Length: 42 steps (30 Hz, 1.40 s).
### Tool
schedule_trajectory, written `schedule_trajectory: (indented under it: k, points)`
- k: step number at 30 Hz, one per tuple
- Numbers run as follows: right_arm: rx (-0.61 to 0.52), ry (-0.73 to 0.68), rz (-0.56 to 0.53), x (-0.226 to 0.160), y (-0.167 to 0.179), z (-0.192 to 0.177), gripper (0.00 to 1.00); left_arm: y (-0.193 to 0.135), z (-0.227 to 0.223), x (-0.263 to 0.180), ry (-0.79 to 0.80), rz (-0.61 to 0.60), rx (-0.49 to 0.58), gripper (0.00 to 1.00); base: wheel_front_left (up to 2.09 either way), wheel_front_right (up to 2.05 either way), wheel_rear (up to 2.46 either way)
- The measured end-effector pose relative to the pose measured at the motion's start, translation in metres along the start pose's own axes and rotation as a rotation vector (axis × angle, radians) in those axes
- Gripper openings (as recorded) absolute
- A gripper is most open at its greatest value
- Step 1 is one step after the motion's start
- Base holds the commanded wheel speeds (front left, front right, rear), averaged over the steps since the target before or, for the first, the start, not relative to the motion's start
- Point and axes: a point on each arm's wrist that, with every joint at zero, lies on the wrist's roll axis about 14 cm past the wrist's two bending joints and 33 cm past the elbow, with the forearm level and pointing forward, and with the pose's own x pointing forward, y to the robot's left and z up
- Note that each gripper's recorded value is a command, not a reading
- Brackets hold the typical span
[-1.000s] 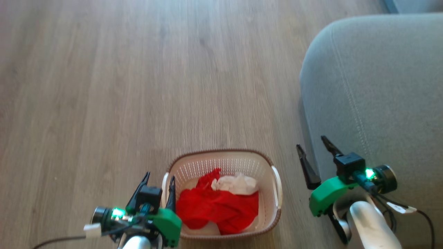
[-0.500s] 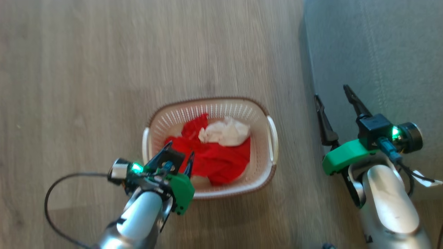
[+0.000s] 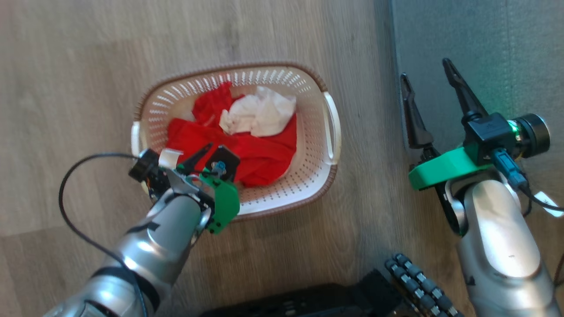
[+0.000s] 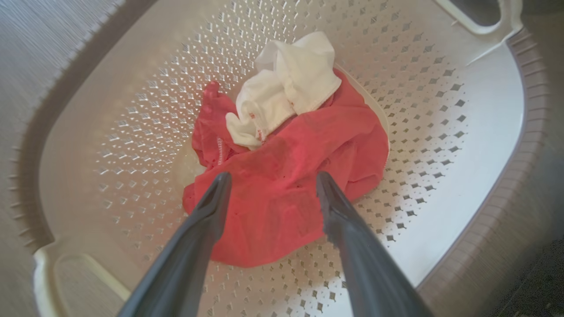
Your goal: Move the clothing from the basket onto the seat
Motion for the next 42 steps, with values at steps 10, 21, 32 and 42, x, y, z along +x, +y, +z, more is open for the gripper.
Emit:
schedule_trajectory:
  k: [10,21,32,42]
  points:
    - [-0.016,0.034,0.011,0.017,-0.002,-0.023,1.00,-0.017,-0.038,0.042,0.150,-0.115,0.054,1.00,0.00,0.00,0.00]
    - [-0.012,0.084,0.012,0.019,-0.003,-0.048,1.00,-0.014,-0.060,0.074,0.262,-0.091,0.035,1.00,0.00,0.00,0.00]
    - [-0.003,0.060,0.033,0.029,0.005,-0.043,1.00,-0.007,-0.065,0.068,0.281,-0.074,-0.009,0.00,0.00,0.00,0.00]
    - [-0.001,-0.022,0.048,0.027,0.010,-0.003,1.00,-0.002,-0.035,0.036,0.178,-0.023,-0.065,0.00,0.00,0.00,0.00]
